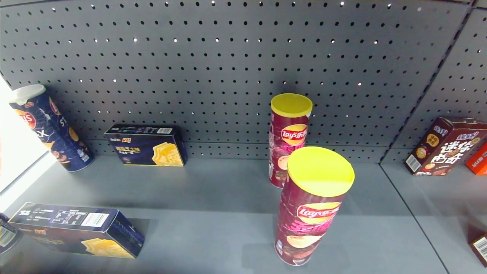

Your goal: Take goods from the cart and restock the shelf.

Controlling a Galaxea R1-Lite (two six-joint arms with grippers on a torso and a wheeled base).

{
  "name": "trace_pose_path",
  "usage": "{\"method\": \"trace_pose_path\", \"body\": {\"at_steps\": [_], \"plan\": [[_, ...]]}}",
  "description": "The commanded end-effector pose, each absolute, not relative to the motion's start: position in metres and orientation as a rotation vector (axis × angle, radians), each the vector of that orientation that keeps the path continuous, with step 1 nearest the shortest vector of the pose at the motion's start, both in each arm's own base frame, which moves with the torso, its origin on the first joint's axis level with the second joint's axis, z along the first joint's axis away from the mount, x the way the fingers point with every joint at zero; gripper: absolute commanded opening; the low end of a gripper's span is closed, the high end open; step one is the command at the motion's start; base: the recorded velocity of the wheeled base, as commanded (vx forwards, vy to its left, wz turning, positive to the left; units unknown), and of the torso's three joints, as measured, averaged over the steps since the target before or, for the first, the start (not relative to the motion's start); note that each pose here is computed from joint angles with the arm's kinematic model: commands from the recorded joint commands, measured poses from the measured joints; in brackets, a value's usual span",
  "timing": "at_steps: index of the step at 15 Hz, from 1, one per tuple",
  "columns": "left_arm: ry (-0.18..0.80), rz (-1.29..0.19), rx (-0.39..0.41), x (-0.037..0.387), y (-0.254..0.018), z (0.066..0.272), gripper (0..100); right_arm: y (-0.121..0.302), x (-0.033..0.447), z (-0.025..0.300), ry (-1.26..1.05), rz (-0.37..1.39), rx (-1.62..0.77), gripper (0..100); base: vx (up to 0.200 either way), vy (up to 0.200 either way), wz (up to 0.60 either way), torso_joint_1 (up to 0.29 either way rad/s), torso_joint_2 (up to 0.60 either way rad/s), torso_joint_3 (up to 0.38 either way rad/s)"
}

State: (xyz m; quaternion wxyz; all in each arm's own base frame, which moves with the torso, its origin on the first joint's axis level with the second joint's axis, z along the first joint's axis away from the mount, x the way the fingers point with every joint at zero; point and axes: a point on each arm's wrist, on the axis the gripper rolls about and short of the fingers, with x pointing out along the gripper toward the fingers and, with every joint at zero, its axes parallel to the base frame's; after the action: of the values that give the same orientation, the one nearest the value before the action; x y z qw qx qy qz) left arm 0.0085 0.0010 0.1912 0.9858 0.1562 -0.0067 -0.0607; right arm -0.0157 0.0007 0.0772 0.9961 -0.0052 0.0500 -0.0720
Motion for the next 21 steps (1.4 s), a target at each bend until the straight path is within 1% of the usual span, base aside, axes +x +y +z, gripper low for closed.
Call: {"method": "trace_pose_path", "body": {"at_steps": [1, 2, 3, 4, 6, 7, 8, 9, 10, 13, 16, 18, 21], "plan": [[0.016, -0.123, 0.273, -0.009, -0.001, 0.130, 100, 0.001, -0.016, 0.077, 0.102, -0.145, -0.011, 100, 0.000, 0.000, 0.00, 0.000, 0.00, 0.000], [0.048, -0.136, 0.240, -0.011, -0.003, 0.105, 100, 0.001, -0.016, 0.077, 0.102, -0.145, -0.011, 100, 0.000, 0.000, 0.00, 0.000, 0.00, 0.000], [0.051, -0.117, 0.218, -0.014, -0.005, 0.082, 100, 0.001, -0.016, 0.077, 0.102, -0.145, -0.011, 100, 0.000, 0.000, 0.00, 0.000, 0.00, 0.000], [0.025, -0.108, 0.205, -0.016, -0.005, 0.082, 100, 0.001, -0.016, 0.077, 0.102, -0.145, -0.011, 100, 0.000, 0.000, 0.00, 0.000, 0.00, 0.000], [0.035, -0.109, 0.198, -0.015, -0.005, 0.083, 100, 0.001, -0.016, 0.077, 0.102, -0.145, -0.011, 100, 0.000, 0.000, 0.00, 0.000, 0.00, 0.000], [0.036, -0.110, 0.178, -0.015, -0.005, 0.083, 100, 0.001, -0.016, 0.077, 0.102, -0.145, -0.011, 100, 0.000, 0.000, 0.00, 0.000, 0.00, 0.000], [0.017, -0.158, 0.127, -0.020, -0.003, 0.077, 100, 0.001, -0.016, 0.077, 0.102, -0.145, -0.011, 100, 0.000, 0.000, 0.00, 0.000, 0.00, 0.000], [0.007, -0.085, 0.116, -0.023, -0.002, 0.074, 100, 0.001, -0.016, 0.077, 0.102, -0.145, -0.011, 100, 0.000, 0.000, 0.00, 0.000, 0.00, 0.000], [0.014, -0.032, 0.112, -0.022, -0.001, 0.076, 100, 0.001, -0.016, 0.077, 0.102, -0.145, -0.011, 100, 0.000, 0.000, 0.00, 0.000, 0.00, 0.000], [0.013, -0.033, 0.113, -0.022, -0.001, 0.075, 100, 0.001, -0.016, 0.077, 0.102, -0.145, -0.011, 100, 0.000, 0.000, 0.00, 0.000, 0.00, 0.000], [0.013, -0.026, 0.052, -0.022, -0.001, 0.076, 100, 0.001, -0.016, 0.077, 0.102, -0.145, -0.011, 100, 0.000, 0.000, 0.00, 0.000, 0.00, 0.000], [0.013, 0.033, 0.057, -0.022, 0.001, 0.076, 100, 0.001, -0.016, 0.077, 0.102, -0.145, -0.011, 100, 0.000, 0.000, 0.00, 0.000, 0.00, 0.000], [0.013, 0.032, 0.045, -0.022, 0.001, 0.075, 100, 0.001, -0.016, 0.077, 0.102, -0.145, -0.011, 100, 0.000, 0.000, 0.00, 0.000, 0.00, 0.000]]}}
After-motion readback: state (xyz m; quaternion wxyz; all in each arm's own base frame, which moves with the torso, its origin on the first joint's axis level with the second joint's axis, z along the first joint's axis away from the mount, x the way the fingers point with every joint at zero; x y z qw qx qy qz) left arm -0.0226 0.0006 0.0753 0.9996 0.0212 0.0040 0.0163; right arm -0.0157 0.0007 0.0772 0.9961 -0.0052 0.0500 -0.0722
